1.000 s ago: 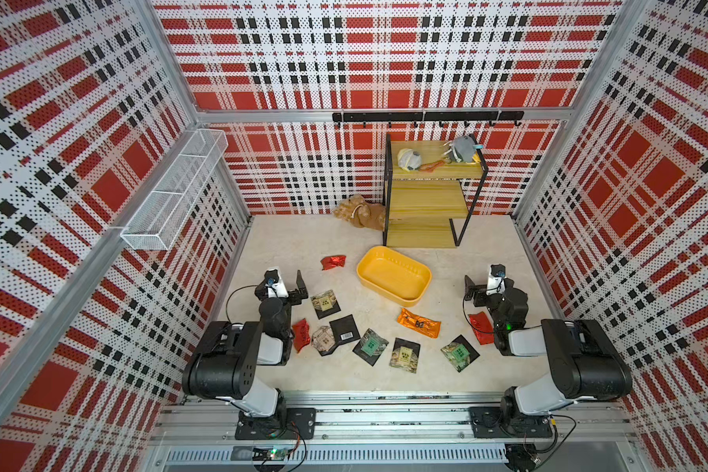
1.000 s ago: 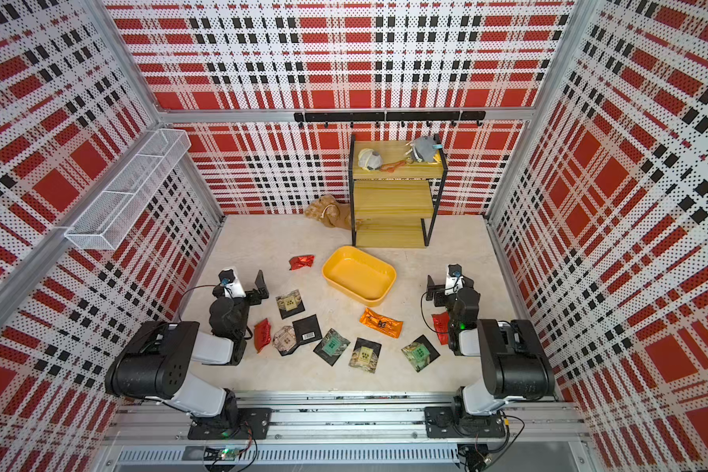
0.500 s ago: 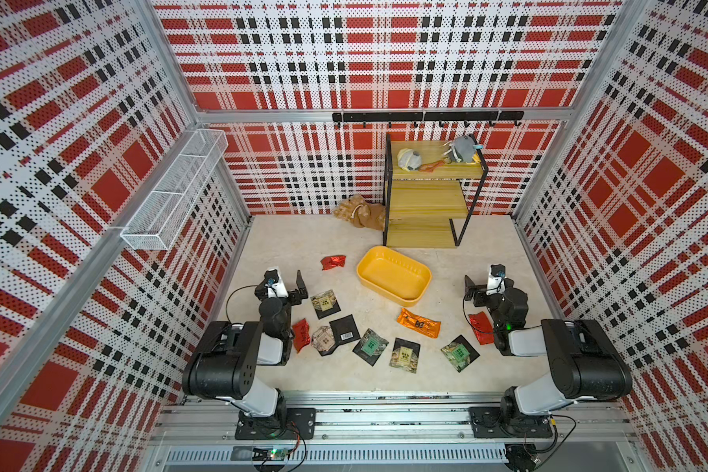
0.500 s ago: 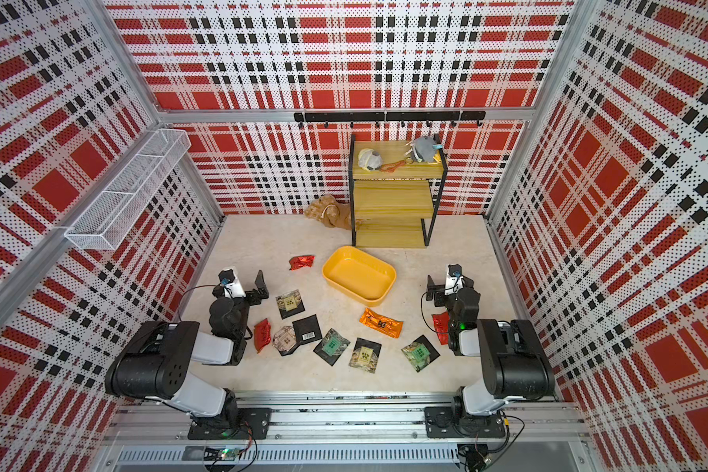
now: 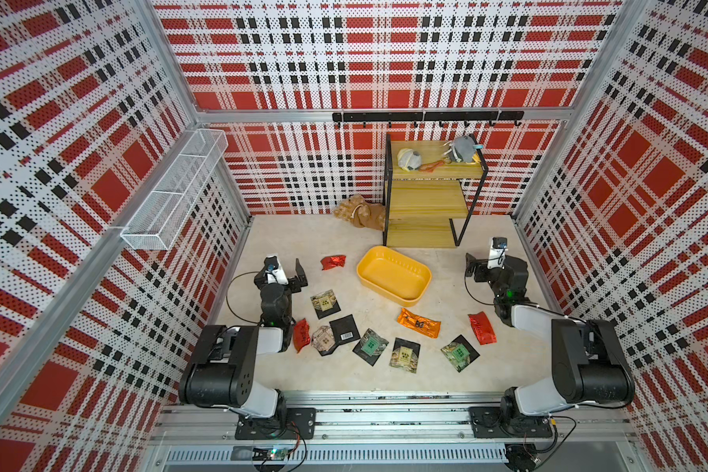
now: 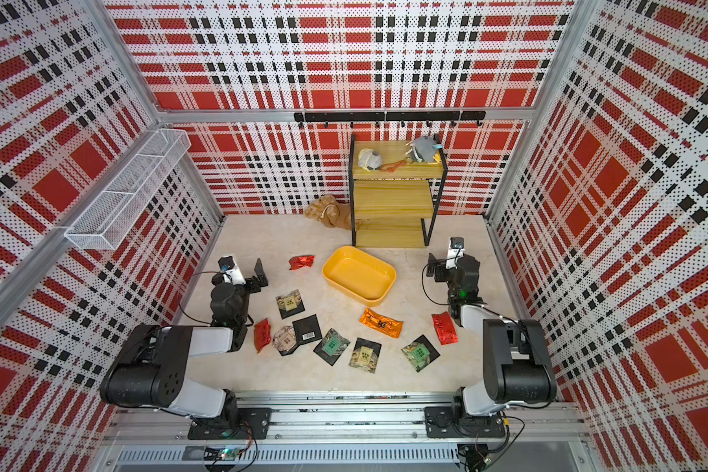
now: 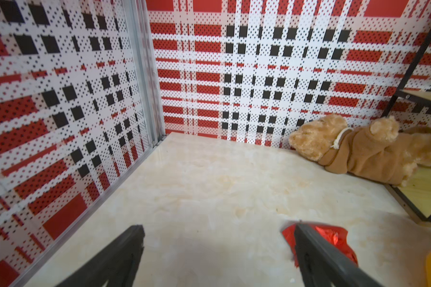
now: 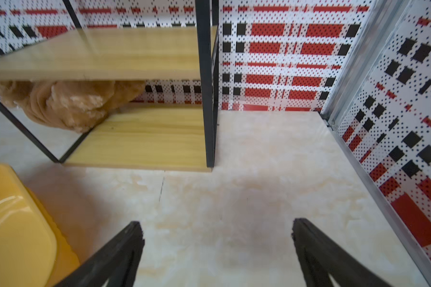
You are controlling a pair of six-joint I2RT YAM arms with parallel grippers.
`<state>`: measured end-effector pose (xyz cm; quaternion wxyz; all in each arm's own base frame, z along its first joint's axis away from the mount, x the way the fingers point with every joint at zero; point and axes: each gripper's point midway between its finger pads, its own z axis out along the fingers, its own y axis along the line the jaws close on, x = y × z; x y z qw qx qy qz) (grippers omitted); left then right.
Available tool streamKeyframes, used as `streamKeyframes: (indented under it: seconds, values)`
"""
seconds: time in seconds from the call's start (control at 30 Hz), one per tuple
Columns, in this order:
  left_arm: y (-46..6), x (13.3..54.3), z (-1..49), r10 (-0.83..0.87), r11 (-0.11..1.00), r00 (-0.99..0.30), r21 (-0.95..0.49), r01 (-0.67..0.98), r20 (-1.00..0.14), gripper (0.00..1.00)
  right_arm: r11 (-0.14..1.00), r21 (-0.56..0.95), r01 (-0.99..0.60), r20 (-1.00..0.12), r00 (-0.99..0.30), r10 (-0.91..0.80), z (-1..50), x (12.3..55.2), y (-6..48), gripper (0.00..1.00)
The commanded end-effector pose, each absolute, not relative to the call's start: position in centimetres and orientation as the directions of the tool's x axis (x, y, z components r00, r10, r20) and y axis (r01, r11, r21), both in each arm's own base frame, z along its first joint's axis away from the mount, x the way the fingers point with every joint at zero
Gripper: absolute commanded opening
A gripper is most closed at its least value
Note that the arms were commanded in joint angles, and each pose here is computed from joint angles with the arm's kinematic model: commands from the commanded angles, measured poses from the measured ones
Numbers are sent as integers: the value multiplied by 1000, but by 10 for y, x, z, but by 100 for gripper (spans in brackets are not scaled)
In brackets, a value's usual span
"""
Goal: Put the tea bags into the storage box
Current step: Pick up the tea bag from the center of the board.
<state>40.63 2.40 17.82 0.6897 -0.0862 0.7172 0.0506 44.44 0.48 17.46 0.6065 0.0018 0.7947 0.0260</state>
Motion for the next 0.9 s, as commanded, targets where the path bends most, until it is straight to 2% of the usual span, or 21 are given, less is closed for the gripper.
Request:
streamKeyframes:
  seconds: [0.0,0.17,0.37,0.47,0.57,0.7,0.8,0.87]
  values:
    - [24,412,181,-91,975,-120,-63,-215,-989,99,990,127,65,-890,-432,143,162,431,3,100]
    - [6,424,207,-216,969,-177,-189,-160,-960,99,991,91,102,-822,-554,133,170,418,13,100]
    - [-52,444,217,-179,984,-296,-172,-49,-938,97,982,151,112,-749,-636,188,170,394,20,100]
    - [-63,463,211,-226,974,-380,-217,-66,-897,97,979,166,118,-727,-656,202,174,386,22,100]
    - [-71,488,190,-242,970,-510,-227,-93,-825,96,977,177,123,-729,-650,214,185,379,22,100]
    - [-86,516,150,-267,953,-642,-295,-65,-719,88,976,182,116,-725,-655,213,194,371,23,100]
    - [-91,529,121,-322,923,-709,-375,-88,-627,81,978,170,122,-705,-678,207,196,363,22,100]
    - [-97,534,109,-325,918,-734,-385,-95,-596,79,979,164,124,-698,-687,204,197,358,21,100]
